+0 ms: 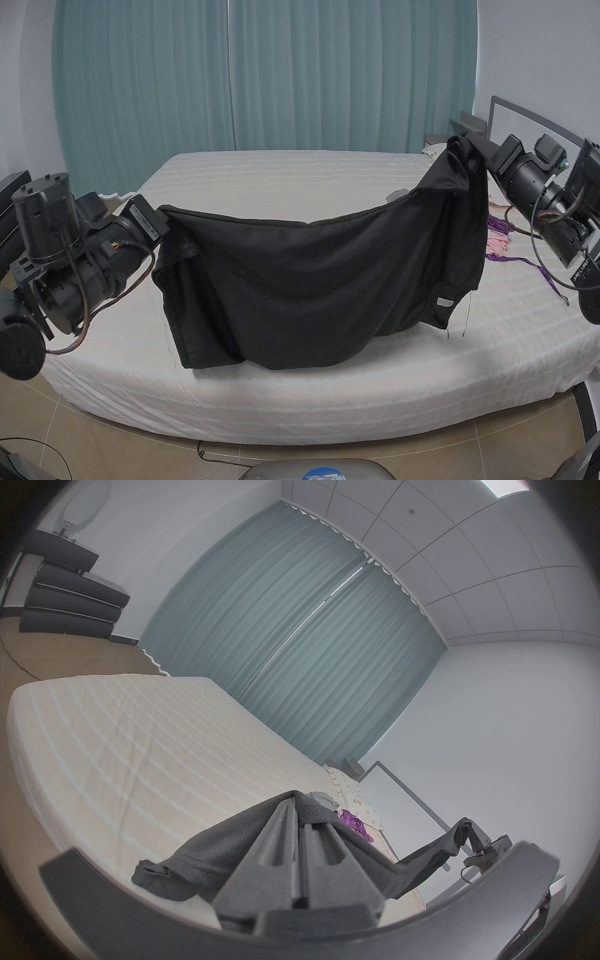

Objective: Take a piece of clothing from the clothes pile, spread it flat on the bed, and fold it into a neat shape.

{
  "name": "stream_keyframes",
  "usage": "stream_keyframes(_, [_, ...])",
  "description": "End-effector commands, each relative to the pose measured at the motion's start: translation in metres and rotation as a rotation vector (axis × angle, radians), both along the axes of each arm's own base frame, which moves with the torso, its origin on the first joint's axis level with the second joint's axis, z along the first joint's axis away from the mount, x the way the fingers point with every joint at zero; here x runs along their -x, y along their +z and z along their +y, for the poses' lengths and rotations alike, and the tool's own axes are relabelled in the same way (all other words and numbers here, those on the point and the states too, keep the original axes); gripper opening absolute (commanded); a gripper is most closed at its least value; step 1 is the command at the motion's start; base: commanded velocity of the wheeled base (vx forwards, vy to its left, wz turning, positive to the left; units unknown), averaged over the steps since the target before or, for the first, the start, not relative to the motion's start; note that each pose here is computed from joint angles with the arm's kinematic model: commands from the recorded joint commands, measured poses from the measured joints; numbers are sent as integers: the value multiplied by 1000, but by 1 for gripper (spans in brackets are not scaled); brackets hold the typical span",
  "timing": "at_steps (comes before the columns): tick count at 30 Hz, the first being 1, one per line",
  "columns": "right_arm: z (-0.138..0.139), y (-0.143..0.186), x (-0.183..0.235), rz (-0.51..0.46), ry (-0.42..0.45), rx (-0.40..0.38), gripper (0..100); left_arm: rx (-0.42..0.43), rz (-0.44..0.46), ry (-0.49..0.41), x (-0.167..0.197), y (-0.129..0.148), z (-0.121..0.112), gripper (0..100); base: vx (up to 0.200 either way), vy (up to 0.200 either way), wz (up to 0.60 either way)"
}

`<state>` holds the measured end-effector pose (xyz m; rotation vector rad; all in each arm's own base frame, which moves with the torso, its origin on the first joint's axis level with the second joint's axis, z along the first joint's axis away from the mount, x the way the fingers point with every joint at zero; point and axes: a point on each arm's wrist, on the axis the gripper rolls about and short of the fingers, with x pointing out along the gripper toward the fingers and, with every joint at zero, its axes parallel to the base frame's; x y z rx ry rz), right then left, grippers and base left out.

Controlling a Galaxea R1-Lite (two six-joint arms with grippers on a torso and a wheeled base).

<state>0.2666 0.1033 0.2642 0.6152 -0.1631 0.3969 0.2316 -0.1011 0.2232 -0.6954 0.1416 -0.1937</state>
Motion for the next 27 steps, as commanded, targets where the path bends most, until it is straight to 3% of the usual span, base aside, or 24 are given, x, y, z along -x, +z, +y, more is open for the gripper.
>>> stream_keyframes(1, [16, -24, -46, 57, -8, 28, 0, -30, 72, 18, -49, -23, -17, 0, 200, 0, 0])
stream_keyframes(9, [22, -45, -96, 76, -83, 26, 0, -50, 113, 73, -102, -44, -18, 0, 200, 0, 0])
stream_keyframes(17, [33, -104, -143, 175, -104, 62, 0, -86, 214, 103, -152, -101, -24, 0, 200, 0, 0])
stream_keyframes(27, [36, -173, -185, 252, -138, 95, 0, -100, 276, 132, -197, -155, -26, 0, 0, 0, 0])
